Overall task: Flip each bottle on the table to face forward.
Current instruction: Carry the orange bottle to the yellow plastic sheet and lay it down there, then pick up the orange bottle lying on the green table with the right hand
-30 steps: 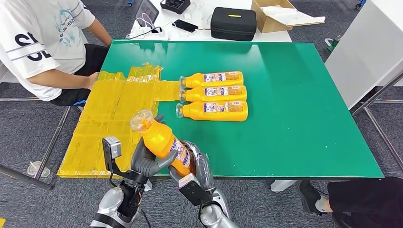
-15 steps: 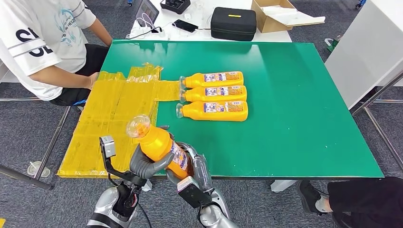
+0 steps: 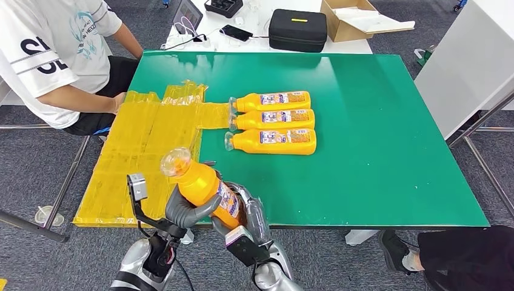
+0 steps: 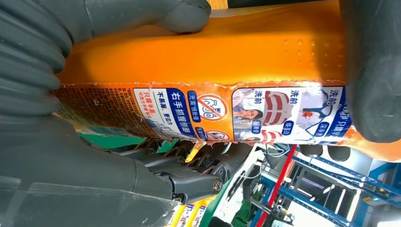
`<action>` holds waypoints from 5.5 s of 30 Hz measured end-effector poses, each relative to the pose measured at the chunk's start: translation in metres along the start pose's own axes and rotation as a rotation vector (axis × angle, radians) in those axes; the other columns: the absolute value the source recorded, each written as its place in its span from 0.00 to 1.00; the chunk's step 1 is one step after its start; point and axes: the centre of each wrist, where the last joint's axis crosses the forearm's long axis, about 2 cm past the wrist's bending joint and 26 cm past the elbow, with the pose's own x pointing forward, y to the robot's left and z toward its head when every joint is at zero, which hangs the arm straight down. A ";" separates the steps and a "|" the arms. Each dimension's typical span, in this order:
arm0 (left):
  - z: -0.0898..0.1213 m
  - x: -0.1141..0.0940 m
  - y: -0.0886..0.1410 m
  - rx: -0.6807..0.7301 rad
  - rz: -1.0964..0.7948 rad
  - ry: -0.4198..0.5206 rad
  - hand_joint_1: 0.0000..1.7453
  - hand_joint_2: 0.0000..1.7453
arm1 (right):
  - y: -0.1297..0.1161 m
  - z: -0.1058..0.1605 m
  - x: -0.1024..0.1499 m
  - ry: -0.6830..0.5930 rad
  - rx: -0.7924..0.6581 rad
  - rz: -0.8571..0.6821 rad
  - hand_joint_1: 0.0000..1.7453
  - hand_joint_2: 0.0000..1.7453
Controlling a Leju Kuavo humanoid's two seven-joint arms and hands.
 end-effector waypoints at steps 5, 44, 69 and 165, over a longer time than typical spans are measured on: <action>0.002 0.001 0.002 0.007 0.067 -0.003 1.00 1.00 | 0.000 0.000 0.000 -0.007 0.006 0.010 0.42 1.00; -0.039 0.100 0.073 0.653 -0.836 -0.429 1.00 1.00 | -0.035 -0.025 0.036 -0.119 -0.183 -0.234 0.00 0.00; -0.025 0.133 0.169 -0.252 -1.863 0.476 1.00 1.00 | -0.031 -0.039 0.048 -0.179 -0.136 -0.329 0.00 0.00; 0.011 0.083 0.072 0.624 -0.844 -0.385 0.00 1.00 | -0.136 -0.019 -0.015 0.279 0.214 0.372 0.00 1.00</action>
